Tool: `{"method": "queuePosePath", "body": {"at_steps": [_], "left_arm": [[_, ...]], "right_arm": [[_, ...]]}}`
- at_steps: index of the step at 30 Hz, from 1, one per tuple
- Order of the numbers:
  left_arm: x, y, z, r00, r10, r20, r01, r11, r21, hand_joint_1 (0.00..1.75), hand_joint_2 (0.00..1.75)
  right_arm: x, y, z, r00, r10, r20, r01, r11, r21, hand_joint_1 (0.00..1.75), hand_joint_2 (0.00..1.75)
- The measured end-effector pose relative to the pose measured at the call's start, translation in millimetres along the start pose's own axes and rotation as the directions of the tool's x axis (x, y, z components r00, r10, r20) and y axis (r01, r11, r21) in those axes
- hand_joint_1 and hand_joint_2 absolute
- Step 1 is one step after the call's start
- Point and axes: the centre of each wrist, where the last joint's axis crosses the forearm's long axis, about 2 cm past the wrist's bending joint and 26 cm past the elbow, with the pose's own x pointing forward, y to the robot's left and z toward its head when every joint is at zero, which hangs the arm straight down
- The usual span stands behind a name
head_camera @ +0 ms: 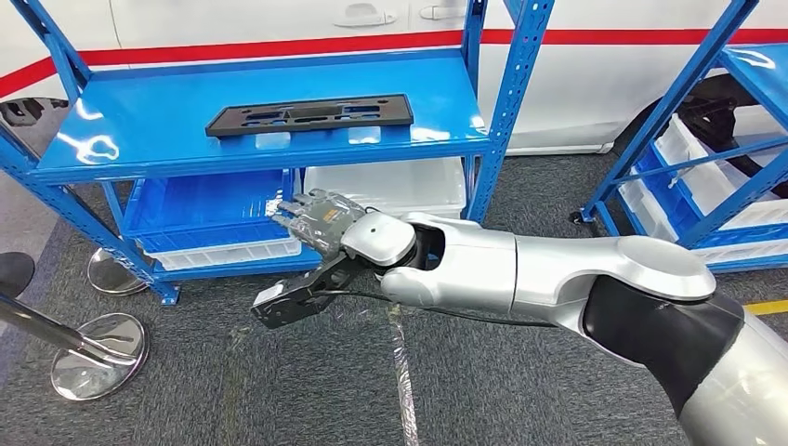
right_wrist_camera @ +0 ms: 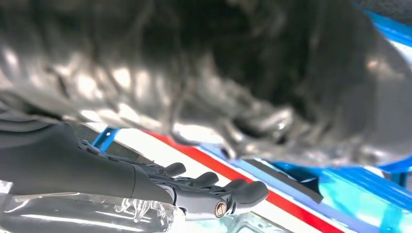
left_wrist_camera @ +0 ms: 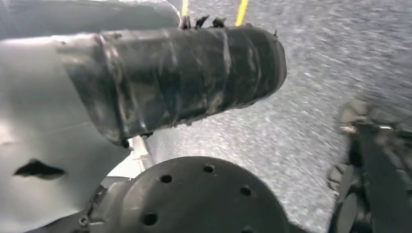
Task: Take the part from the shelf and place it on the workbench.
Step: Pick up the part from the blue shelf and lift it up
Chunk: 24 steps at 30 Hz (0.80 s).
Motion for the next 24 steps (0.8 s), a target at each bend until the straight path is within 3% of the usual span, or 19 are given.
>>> {"method": "queuePosePath", "body": {"at_steps": [24], "left_arm": [[0.3, -0.6, 0.2, 1.0, 0.0, 0.0, 0.0, 1.0, -0.001, 0.0, 0.0]], "right_arm": [[-1.8, 1.2, 0.5, 1.0, 0.014, -0.005, -0.014, 1.0, -0.002, 0.0, 0.0]]}}
